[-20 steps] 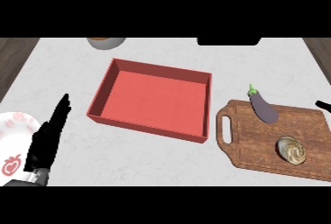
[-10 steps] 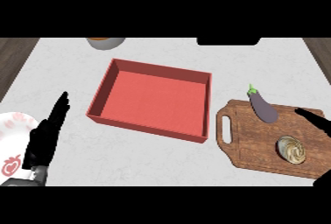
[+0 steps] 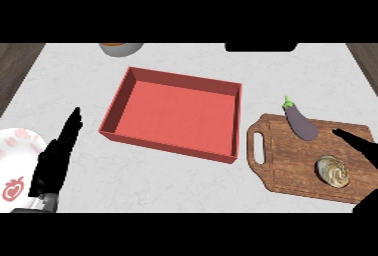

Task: Pick the cupcake from the cutting board and place it in the cardboard box

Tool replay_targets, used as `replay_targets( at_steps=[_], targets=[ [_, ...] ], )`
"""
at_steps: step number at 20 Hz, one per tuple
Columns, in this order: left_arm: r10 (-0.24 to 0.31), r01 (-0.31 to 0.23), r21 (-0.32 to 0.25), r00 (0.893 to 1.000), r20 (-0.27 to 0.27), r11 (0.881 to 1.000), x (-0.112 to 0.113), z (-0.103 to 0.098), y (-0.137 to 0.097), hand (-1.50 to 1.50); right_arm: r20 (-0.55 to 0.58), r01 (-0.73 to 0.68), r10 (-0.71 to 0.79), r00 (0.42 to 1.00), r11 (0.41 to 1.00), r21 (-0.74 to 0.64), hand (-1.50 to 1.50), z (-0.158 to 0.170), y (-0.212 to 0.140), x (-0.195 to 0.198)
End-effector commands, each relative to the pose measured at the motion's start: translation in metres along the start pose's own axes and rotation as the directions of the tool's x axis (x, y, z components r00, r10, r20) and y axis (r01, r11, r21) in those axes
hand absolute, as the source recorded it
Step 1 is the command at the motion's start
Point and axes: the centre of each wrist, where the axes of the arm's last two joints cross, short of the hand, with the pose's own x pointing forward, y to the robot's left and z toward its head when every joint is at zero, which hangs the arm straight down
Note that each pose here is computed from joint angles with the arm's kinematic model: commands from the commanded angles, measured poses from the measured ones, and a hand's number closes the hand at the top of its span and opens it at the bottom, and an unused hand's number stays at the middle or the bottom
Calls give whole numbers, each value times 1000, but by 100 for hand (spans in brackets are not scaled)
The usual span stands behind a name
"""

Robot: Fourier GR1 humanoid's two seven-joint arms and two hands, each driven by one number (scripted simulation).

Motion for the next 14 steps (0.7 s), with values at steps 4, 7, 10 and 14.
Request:
replay_targets(
  at_steps=[4,7,10,14],
  targets=[
    [0,0,14,1000,-5,1000,16,-7,-17,0,-13,0,-1,1000,1000,-7,-150,4,19,-16],
    [-2,2,7,1000,-6,1000,-1,-5,19,0,-11,1,-1,1000,1000,-10,-150,-7,16,-18],
    [4,-4,0,1000,-21,1000,-9,-6,6,0,3,6,-6,1000,1000,-12,-150,-3,17,-4],
    [-6,6,6,1000,-6,1000,-8,-1,-3,0,5,16,-16,1000,1000,-18,-150,-22,29,-3]
  ],
)
